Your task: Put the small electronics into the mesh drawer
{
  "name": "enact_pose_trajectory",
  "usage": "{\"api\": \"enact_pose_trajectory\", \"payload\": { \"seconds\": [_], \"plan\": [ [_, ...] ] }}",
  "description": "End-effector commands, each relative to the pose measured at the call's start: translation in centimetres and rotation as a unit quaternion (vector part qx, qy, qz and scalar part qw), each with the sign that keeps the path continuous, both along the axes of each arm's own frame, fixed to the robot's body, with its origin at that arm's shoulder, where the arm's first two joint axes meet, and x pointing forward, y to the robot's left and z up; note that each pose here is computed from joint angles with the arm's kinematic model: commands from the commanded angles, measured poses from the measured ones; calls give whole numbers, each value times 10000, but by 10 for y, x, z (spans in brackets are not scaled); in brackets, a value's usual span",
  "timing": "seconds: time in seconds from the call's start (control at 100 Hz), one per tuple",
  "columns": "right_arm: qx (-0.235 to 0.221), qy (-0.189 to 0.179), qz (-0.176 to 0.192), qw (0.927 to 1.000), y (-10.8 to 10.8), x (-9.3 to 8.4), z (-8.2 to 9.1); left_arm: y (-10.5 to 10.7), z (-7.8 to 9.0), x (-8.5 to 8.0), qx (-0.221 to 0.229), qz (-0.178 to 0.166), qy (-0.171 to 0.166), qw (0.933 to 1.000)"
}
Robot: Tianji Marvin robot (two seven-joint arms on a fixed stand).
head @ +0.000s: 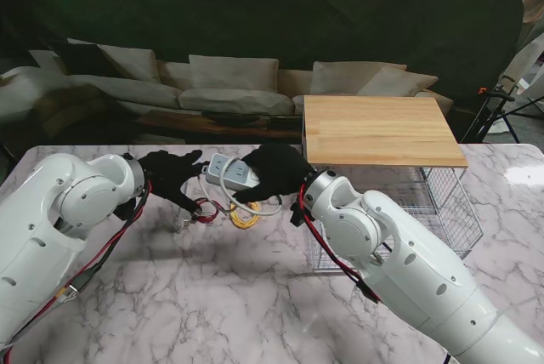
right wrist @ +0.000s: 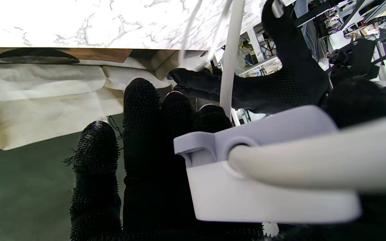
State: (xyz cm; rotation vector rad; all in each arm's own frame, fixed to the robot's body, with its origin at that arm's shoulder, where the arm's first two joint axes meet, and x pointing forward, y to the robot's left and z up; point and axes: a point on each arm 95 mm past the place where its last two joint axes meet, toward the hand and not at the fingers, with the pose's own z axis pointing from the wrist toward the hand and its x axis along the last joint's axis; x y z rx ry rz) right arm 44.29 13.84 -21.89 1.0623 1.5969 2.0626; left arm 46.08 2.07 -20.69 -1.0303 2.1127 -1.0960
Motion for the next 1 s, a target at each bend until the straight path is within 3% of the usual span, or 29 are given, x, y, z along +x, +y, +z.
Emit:
{"api": "enact_pose_trajectory", "payload": {
  "seconds": [0.0, 0.21, 0.41, 0.67, 0.89, 0.99],
  "plan": [
    [-12, -26, -38, 10000, -1, 2, 2, -7, 5, -2, -80, -200, 90, 9997],
    [32, -64, -15, 10000, 2, 3, 5, -27, -6, 12, -231, -509, 316, 9979],
    [43, -81, -6, 10000, 1, 2, 5, -41, -23, 21, -453, -399, 612, 9963],
    [113, -146, -34, 9998, 0, 1, 8, -50, -38, 21, -807, -161, 809, 9933],
    [221, -227, -206, 9993, -5, 2, 13, -44, -52, 15, -1181, -136, 550, 9914],
    [282, -281, -316, 9987, -7, 4, 16, -42, -55, 10, -1201, -239, 631, 9905]
  ]
}}
